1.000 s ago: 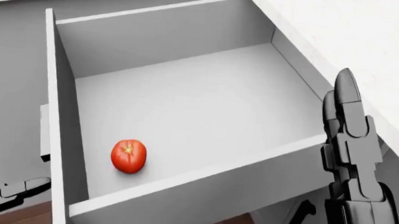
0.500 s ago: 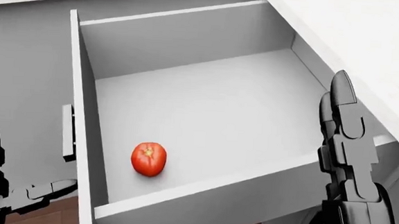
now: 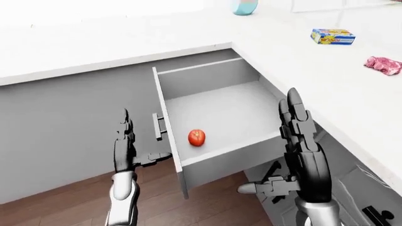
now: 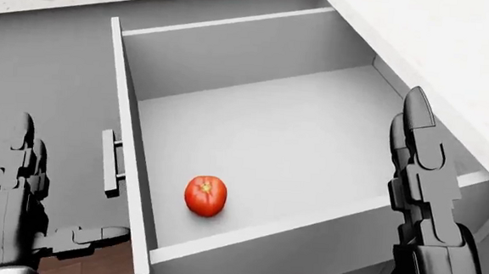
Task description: Close the left drawer.
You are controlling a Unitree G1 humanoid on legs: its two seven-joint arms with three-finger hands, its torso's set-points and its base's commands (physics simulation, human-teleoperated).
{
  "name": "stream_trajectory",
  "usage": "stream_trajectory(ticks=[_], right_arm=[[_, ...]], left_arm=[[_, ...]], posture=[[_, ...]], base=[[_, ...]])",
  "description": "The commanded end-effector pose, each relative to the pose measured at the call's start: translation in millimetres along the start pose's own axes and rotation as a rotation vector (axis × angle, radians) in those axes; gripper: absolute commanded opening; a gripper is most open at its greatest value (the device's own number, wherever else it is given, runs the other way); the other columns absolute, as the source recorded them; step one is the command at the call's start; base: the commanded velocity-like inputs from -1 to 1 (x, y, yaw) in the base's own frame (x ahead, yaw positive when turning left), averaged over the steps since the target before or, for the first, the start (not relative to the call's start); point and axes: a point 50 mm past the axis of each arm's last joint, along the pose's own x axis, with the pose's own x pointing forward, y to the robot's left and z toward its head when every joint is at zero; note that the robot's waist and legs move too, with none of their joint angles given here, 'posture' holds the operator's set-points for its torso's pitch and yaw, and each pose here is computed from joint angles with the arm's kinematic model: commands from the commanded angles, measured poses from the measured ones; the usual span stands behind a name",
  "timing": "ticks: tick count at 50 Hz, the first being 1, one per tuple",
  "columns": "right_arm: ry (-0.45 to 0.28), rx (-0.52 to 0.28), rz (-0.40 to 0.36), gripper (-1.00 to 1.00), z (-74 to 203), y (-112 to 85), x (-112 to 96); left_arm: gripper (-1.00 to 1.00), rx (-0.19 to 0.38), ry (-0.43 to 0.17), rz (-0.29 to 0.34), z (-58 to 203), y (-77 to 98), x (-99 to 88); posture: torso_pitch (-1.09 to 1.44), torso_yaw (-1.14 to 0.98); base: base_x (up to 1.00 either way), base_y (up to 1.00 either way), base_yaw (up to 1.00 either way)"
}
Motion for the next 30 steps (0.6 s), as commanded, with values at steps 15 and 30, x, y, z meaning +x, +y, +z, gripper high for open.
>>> stream_trajectory(ticks=[15,30], right_arm=[[-0.072,-0.003,-0.014,1.0,11.3,-2.1,1.9],[-0.071,-0.004,-0.014,1.0,11.2,-2.3,2.0]], left_arm=[[1.0,0.053,-0.037,-0.146,16.8,-30.6,13.1],[1.0,0.058,-0.064,-0.214,29.5,-51.5,19.4]], posture=[[0.0,0.0],[0.0,0.0]], base=[[0.0,0.0,0.0],[0.0,0.0,0.0]])
